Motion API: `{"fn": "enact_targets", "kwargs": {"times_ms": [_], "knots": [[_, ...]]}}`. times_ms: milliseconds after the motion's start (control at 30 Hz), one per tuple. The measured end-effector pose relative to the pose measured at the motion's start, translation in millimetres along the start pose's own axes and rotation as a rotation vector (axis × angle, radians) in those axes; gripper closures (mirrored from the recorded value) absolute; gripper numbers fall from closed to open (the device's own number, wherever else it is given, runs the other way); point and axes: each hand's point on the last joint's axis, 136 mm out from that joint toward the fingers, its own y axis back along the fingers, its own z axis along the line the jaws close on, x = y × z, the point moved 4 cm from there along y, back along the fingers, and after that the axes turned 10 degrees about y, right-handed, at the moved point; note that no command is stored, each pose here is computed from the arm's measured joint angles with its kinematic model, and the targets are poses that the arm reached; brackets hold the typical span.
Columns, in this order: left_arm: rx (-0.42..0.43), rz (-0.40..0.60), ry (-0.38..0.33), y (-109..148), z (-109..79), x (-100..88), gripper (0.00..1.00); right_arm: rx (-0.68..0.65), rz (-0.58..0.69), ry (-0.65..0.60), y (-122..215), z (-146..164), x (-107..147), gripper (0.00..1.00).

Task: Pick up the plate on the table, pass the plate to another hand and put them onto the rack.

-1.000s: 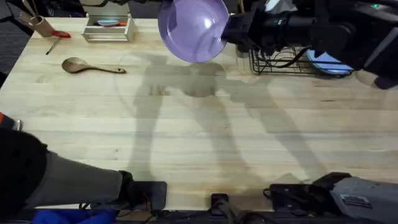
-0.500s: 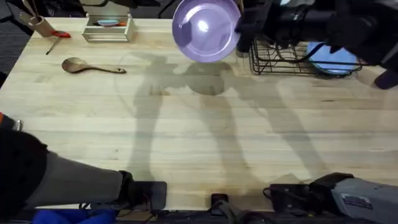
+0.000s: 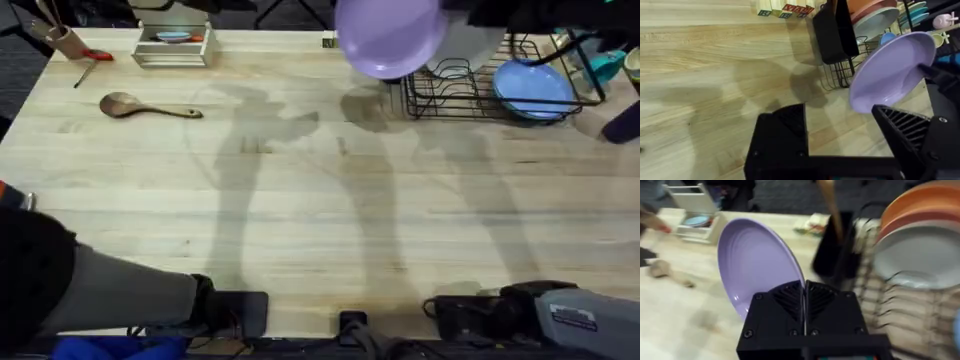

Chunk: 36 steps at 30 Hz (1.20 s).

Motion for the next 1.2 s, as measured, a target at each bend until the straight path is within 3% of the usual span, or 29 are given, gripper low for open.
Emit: {"fn": "enact_targets", "kwargs": {"times_ms": [100, 233, 533, 867, 1200], "knots": [[0.0, 0.0, 0.0, 0, 0.0, 0.0, 0.175, 0.051, -0.025, 0.074, 9, -20, -8, 0.973], [-0.002, 0.0, 0.001, 0, 0.2, 0.0, 0.014, 0.134, -0.071, 0.162, 28, -49, -24, 0.974], [-0.048, -0.016, 0.003, 0, 6.3, -2.1, 0.007, 0.273, -0.106, 0.456, 53, -88, -40, 0.974], [-0.066, -0.022, 0.003, 0, 8.8, -2.9, 0.007, 0.318, -0.036, 0.947, 56, -93, -41, 0.974], [-0.068, -0.023, 0.003, 0, 9.0, -3.0, 0.007, 0.356, 0.082, 1.244, 44, -107, -32, 0.974]]}}
